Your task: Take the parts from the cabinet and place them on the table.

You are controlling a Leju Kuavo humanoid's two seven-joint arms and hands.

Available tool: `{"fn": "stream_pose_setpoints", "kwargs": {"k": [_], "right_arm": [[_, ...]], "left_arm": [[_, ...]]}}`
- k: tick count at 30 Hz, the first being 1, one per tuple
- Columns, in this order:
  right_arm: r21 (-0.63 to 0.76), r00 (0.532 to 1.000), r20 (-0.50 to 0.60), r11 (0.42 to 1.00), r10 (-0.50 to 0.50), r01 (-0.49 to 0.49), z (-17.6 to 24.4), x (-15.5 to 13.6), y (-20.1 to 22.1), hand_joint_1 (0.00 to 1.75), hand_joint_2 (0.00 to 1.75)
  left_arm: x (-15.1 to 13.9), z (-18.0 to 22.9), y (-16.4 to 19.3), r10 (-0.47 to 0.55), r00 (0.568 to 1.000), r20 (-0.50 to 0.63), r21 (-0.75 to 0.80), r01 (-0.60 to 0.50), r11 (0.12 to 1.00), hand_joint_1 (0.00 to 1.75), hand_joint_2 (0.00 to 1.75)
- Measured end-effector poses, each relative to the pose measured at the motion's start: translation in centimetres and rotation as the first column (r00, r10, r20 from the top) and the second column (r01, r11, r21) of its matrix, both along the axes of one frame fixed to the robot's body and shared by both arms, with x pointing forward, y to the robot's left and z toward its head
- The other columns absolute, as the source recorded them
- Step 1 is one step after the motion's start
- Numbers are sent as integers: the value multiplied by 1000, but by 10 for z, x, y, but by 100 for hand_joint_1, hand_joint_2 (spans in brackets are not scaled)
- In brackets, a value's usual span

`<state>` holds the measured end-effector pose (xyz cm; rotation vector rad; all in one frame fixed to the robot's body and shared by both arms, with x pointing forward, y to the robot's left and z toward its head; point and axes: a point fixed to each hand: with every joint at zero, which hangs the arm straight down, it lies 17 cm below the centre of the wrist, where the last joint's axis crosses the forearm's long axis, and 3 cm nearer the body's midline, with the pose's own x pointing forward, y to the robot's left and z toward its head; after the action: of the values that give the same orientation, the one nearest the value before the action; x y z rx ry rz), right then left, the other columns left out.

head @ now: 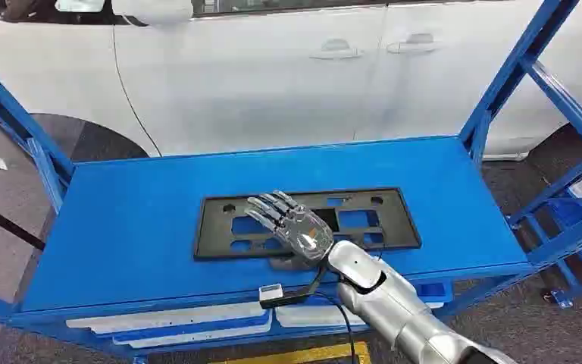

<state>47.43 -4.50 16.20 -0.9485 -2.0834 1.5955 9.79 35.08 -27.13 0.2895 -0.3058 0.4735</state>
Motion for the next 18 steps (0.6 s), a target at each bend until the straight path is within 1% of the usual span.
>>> {"fn": "stream_pose_setpoints", "kwargs": {"k": [6, 11, 15, 18], "right_arm": [[-27, 1000, -7, 1000, -9, 9, -7, 4, -4, 0, 175], [-83, 1000, -23, 997, 1, -3, -28, 0, -19, 0, 175], [-103, 1000, -24, 995, -7, 4, -33, 4, -46, 0, 175], [-91, 1000, 1, 996, -18, 18, -32, 4, -69, 0, 175]], "left_arm": [[0, 0, 0, -1, 1000, 1, -1, 1, 1000, 0, 0], [-2, 0, 1, 0, 1000, -2, 1, 0, 1000, 0, 0], [-1, 0, 2, -2, 1000, 3, 3, 2, 1000, 0, 0], [-4, 0, 3, -8, 1000, 7, 7, 8, 1000, 0, 0]]}}
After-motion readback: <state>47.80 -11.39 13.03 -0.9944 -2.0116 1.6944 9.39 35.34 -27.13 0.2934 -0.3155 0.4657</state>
